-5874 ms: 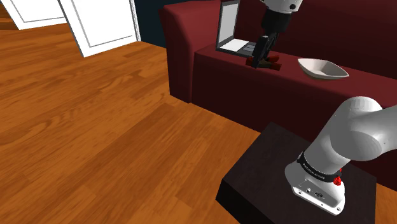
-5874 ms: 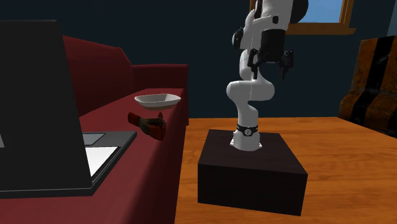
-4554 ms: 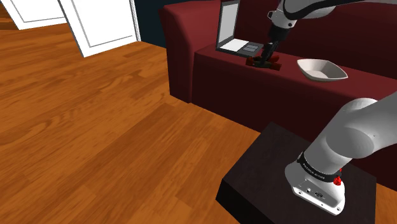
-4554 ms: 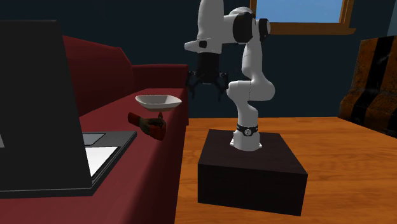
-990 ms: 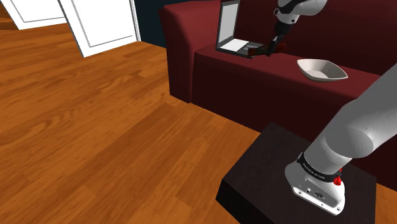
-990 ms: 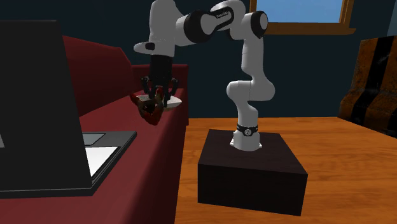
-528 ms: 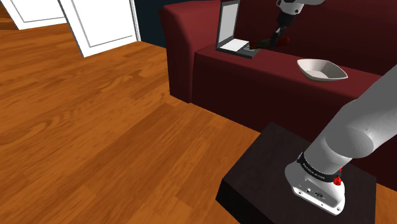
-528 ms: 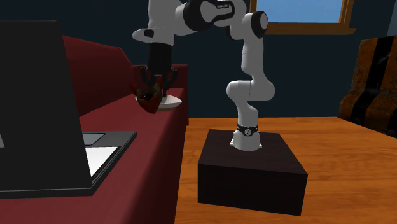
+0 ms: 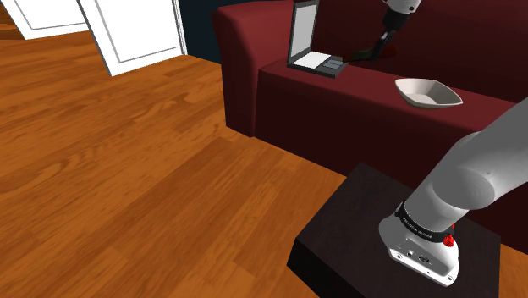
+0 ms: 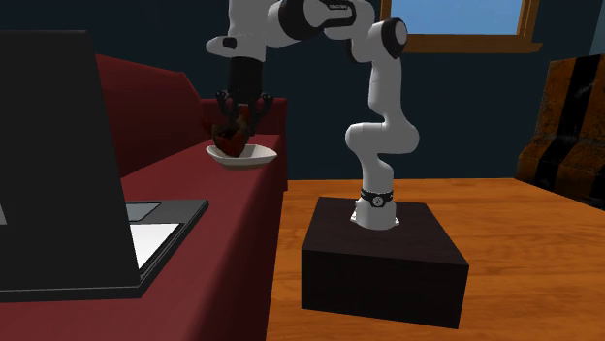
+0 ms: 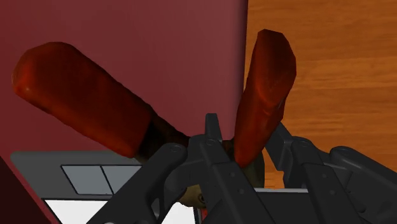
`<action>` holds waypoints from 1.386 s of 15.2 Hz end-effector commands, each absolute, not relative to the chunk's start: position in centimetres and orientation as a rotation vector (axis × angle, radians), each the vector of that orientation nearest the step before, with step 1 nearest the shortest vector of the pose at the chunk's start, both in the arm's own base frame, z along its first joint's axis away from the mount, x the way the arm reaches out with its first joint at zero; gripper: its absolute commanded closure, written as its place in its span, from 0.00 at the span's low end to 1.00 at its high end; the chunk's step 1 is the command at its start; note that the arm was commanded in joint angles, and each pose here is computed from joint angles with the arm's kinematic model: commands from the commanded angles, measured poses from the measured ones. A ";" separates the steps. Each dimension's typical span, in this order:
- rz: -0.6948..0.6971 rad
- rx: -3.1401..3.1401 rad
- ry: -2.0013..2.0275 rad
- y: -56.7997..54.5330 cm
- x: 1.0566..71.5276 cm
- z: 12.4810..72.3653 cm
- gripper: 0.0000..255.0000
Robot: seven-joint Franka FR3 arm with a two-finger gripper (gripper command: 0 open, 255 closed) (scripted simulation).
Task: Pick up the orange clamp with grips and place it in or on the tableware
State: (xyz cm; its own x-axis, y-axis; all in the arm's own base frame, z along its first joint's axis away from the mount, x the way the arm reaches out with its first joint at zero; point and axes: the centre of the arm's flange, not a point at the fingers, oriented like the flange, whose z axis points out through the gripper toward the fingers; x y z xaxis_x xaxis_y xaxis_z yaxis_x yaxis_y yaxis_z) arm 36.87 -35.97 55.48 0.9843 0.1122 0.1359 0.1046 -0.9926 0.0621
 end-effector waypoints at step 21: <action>0.216 3.075 0.169 -41.6 13.2 53.2 1.00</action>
State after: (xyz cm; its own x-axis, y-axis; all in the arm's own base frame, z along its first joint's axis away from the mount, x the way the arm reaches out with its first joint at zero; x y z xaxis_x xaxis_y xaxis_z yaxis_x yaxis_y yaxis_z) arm 13.39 -41.57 53.69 0.9843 0.1123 0.1358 0.1047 -0.9926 0.0616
